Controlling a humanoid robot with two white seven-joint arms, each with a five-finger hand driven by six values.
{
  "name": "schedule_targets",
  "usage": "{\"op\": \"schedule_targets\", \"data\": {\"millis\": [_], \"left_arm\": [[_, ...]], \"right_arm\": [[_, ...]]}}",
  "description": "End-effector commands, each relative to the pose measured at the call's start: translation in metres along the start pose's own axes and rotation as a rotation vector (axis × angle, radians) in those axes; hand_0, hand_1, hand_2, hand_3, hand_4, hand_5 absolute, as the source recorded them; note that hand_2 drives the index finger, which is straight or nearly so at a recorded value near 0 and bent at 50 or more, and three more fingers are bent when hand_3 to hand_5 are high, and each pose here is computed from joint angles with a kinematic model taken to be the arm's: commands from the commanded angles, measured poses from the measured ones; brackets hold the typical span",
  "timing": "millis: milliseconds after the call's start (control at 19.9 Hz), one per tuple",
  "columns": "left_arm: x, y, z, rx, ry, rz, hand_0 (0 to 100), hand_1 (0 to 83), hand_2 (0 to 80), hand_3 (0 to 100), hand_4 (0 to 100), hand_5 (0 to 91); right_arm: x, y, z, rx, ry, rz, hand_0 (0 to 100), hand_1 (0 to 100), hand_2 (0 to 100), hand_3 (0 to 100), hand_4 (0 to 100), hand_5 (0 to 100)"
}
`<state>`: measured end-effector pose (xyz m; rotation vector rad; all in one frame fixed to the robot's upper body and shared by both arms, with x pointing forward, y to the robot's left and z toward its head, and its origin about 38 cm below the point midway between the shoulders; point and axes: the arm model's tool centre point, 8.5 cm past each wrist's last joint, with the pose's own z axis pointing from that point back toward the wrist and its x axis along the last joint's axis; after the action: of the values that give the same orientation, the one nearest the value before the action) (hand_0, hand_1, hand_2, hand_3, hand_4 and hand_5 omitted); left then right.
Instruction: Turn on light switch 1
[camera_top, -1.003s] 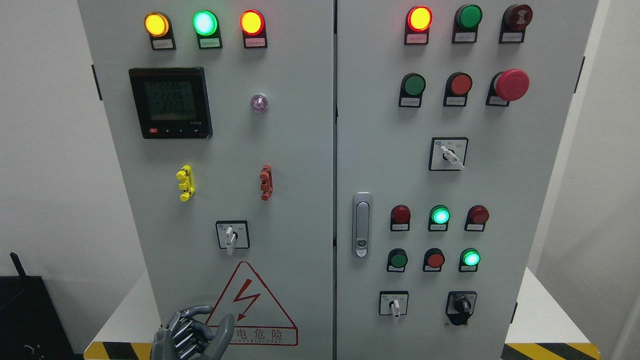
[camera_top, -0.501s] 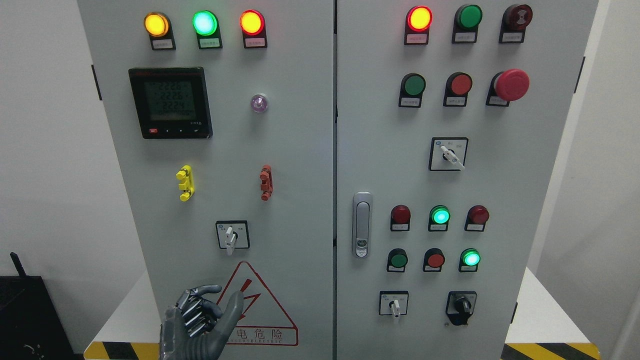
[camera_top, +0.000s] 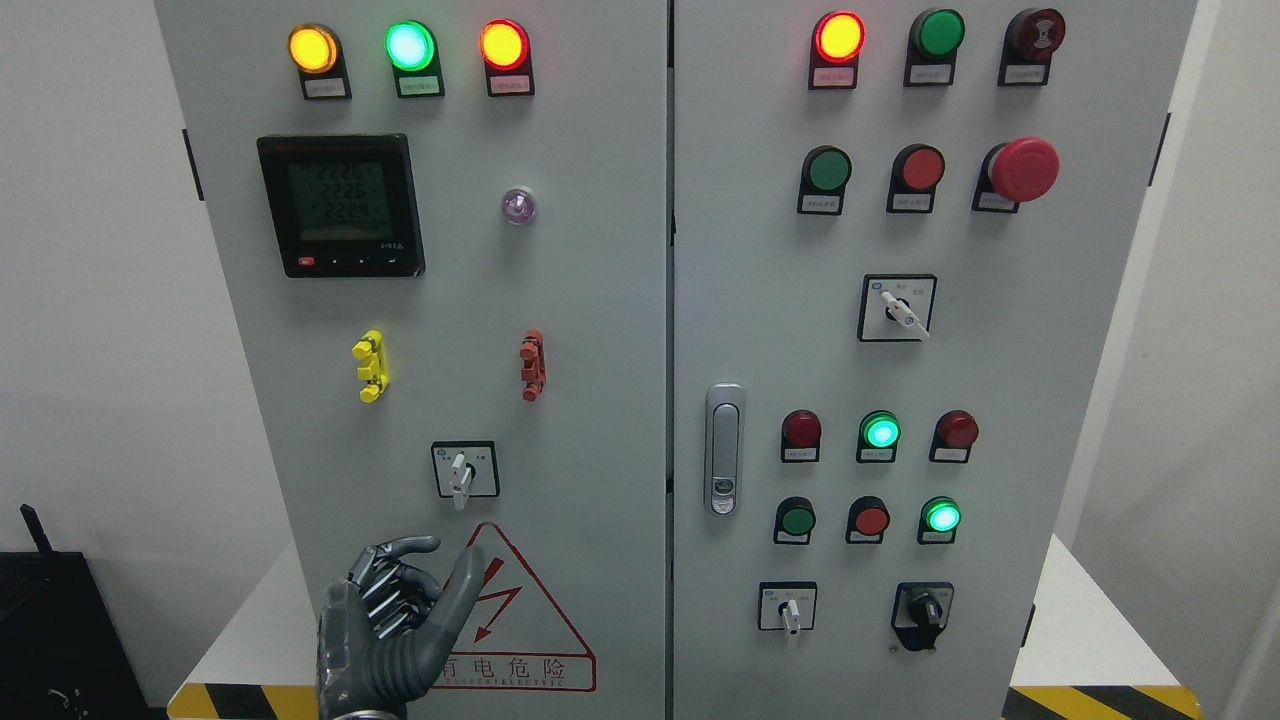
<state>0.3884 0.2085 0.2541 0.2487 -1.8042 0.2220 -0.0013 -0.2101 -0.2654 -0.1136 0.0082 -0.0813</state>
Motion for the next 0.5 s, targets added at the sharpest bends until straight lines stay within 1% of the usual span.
{"op": "schedule_targets", "data": {"millis": [0,451], "left_arm": [[0.0081,0.0035,-0.0089,0.023,-0.006,0.012,5,70.5,46.1,84,90,87.3],[0.009,-0.0017,-0.0176,0.018,0.003,0.012,6,71.2,46.5,85,90,87.3]], "right_arm": [[-0.0002,-0.0001,0.0,-0.001,0.0,0.0,31,0,0,0,0,0],[-0.0002,-0.0001,0.0,-0.001,0.0,0.0,31,0,0,0,0,0]]}}
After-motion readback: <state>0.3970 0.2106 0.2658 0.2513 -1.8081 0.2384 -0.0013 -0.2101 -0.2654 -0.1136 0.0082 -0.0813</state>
